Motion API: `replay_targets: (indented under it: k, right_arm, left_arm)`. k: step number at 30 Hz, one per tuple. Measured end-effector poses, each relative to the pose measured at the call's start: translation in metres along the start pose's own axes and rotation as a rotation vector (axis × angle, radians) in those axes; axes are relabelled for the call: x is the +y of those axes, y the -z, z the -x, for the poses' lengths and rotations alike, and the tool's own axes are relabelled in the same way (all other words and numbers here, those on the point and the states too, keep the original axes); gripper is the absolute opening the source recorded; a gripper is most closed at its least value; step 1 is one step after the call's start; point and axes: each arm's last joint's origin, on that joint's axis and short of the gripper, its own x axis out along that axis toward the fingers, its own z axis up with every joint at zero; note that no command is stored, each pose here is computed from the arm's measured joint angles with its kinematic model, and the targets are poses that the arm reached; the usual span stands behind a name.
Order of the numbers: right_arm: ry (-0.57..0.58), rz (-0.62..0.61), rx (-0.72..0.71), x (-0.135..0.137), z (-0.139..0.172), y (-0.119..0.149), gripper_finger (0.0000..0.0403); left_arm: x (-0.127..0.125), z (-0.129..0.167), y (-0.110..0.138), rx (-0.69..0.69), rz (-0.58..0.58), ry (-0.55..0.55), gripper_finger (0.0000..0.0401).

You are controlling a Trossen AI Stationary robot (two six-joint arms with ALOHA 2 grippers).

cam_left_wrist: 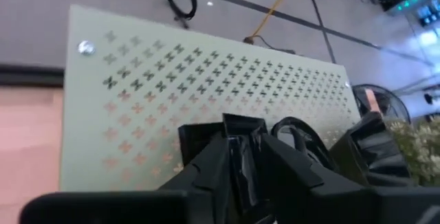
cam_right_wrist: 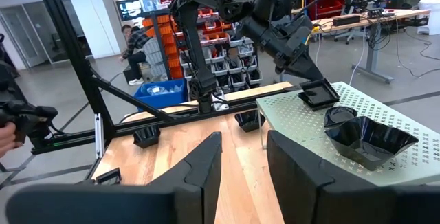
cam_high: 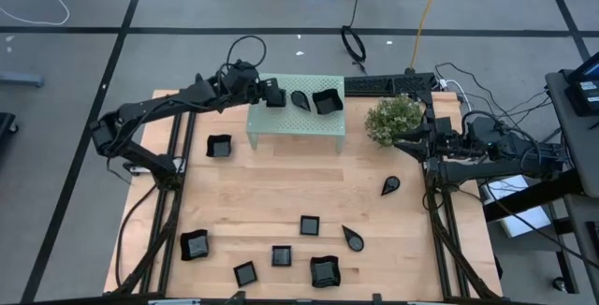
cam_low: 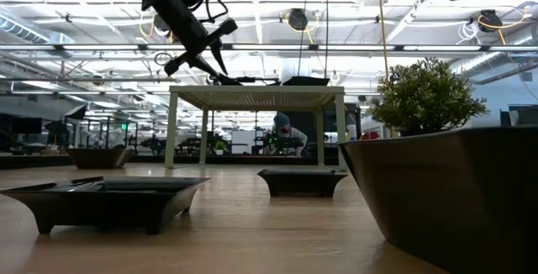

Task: Pick & Place Mini shaped plates
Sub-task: Stack the black square plate on top of the other black square plate on the shelf

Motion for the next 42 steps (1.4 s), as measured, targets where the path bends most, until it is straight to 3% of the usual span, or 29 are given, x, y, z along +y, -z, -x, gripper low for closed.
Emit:
replay_targets:
  k: [11,16,23,28,37,42]
  right_arm:
    - [0.0,0.0,0.0,0.0,0.0,0.0,0.0105]
    - [0.0,0.0,0.0,0.0,0.0,0.0,0.0105]
    - [0.0,0.0,0.0,0.0,0.0,0.0,0.0105]
    - [0.0,0.0,0.0,0.0,0.0,0.0,0.0105]
    - [0.0,0.0,0.0,0.0,0.0,0.0,0.0105]
    - [0.0,0.0,0.0,0.0,0.0,0.0,0.0105]
  left_arm:
    - [-0.009,0.042,-0.008,-0.061,-0.213,0.101,0.0118]
    - [-0.013,0.067,0.006,0.028,-0.325,0.161,0.0118]
    - [-0.014,0.084,0.048,0.327,-0.451,0.176,0.0118]
    - [-0.019,0.089,0.08,0.466,-0.538,0.151,0.0118]
    - [-0.042,0.11,0.133,0.525,-0.496,0.208,0.0118]
    - [-0.058,0.112,0.179,0.553,-0.461,0.241,0.0118]
